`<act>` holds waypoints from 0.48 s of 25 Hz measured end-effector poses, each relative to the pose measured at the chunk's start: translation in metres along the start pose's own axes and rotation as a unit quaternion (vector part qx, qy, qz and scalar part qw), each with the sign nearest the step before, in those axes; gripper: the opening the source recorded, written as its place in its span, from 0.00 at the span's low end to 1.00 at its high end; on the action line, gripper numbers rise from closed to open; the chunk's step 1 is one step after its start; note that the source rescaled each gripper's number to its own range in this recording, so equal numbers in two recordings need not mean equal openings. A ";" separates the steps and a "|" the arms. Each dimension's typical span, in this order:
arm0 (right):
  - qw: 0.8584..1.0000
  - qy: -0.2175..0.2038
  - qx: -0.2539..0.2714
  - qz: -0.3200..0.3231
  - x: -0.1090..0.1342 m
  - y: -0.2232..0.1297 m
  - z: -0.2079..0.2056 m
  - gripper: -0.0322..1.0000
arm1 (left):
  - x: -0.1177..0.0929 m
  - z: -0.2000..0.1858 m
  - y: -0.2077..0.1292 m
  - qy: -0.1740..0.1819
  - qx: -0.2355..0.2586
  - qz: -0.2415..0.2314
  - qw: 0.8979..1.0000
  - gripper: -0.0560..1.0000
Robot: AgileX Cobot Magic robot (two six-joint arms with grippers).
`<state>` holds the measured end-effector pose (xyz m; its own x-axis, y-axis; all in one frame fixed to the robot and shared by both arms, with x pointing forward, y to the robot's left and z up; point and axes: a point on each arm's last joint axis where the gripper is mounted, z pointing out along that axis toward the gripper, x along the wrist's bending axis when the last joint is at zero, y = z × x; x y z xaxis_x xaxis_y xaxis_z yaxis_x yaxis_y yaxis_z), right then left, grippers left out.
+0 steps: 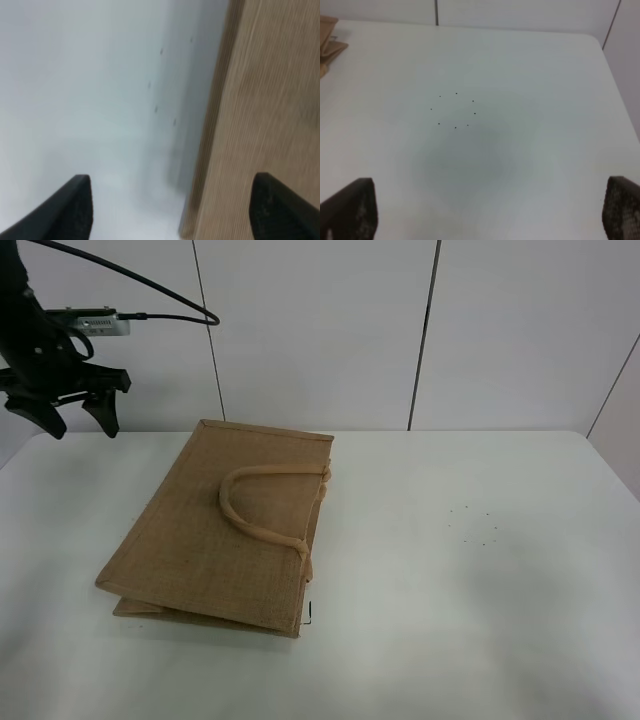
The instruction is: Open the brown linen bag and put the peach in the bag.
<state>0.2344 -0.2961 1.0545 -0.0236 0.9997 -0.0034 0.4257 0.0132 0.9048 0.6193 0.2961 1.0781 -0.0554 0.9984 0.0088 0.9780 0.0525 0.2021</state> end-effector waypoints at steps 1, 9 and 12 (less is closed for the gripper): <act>1.000 0.000 0.000 0.000 0.000 0.000 0.000 1.00 | 0.001 -0.006 -0.010 0.001 0.002 0.000 1.000 0.96; 1.000 0.000 0.000 0.000 0.000 0.000 0.000 1.00 | 0.010 -0.050 -0.119 0.001 -0.005 0.002 1.000 0.96; 1.000 0.000 0.000 0.000 0.000 0.000 0.000 1.00 | 0.013 -0.051 -0.167 0.001 -0.002 0.003 1.000 0.96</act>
<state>0.2344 -0.2961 1.0545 -0.0236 0.9997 -0.0034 0.4257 0.0132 0.9048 0.4451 0.2997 1.0942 -0.0500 0.9987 0.0118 0.9776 0.0465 0.2053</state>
